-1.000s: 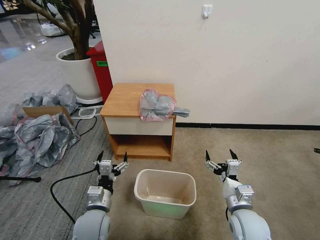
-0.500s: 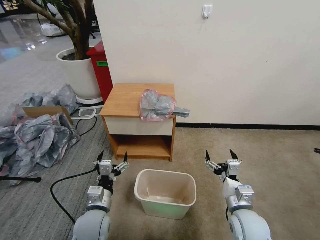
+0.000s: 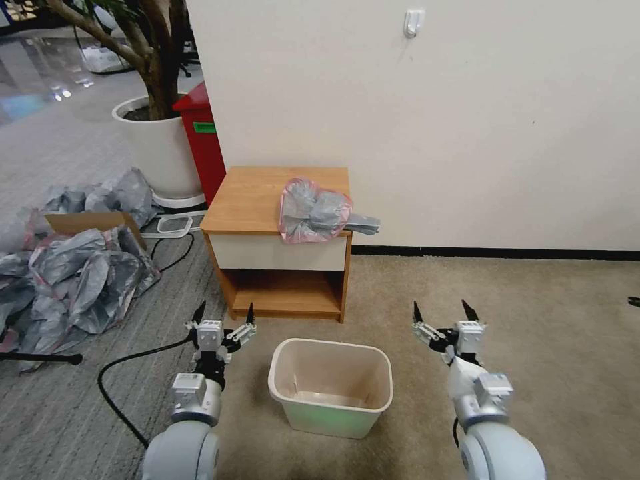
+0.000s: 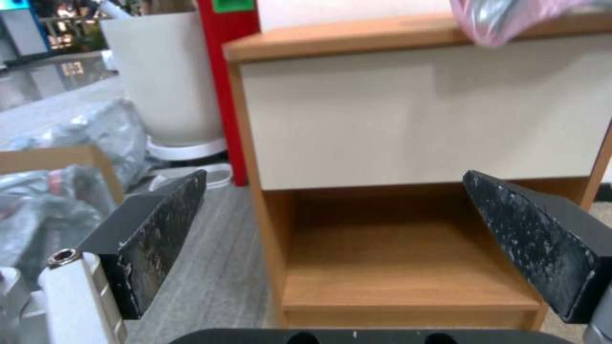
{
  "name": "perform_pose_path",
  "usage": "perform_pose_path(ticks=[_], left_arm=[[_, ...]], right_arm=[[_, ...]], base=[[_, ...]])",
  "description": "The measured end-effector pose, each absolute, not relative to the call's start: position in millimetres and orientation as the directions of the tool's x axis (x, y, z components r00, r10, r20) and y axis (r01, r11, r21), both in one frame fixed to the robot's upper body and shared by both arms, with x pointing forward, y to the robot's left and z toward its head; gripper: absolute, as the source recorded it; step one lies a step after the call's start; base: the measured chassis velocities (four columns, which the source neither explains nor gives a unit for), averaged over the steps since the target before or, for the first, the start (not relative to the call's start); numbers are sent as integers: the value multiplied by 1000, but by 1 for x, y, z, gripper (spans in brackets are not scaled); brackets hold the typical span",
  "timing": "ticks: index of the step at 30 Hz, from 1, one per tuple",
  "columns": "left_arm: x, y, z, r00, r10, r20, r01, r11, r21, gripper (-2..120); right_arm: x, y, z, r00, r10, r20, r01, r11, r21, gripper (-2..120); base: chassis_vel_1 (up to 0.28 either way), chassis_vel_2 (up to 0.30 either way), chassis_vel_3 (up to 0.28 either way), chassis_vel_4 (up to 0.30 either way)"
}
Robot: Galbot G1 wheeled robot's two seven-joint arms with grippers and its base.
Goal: Pick up the garbage bag from the table and place it over the trash can.
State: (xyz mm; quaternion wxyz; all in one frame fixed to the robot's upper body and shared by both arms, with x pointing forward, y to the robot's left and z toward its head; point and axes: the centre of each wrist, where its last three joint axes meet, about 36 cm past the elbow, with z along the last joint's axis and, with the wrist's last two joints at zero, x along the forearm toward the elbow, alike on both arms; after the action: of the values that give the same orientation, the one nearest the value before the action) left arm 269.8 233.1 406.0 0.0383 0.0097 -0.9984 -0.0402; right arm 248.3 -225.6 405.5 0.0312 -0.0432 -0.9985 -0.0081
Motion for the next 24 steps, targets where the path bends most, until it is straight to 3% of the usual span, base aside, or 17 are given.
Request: perform_pose_path(ticks=[16, 20, 24], left_arm=[[220, 233, 486, -994, -67, 87, -58, 994, 97, 100], [213, 233, 500, -993, -72, 90, -63, 993, 100, 100], [210, 238, 503, -989, -58, 139, -35, 986, 164, 100]], right_arm=[[230, -216, 413, -992, 78, 99, 84, 995, 50, 100], [238, -218, 409, -993, 73, 89, 78, 996, 49, 100], [269, -222, 413, -997, 53, 48, 59, 987, 150, 100]], base=[[0, 0, 0, 0], [0, 0, 0, 0], [0, 0, 0, 0]])
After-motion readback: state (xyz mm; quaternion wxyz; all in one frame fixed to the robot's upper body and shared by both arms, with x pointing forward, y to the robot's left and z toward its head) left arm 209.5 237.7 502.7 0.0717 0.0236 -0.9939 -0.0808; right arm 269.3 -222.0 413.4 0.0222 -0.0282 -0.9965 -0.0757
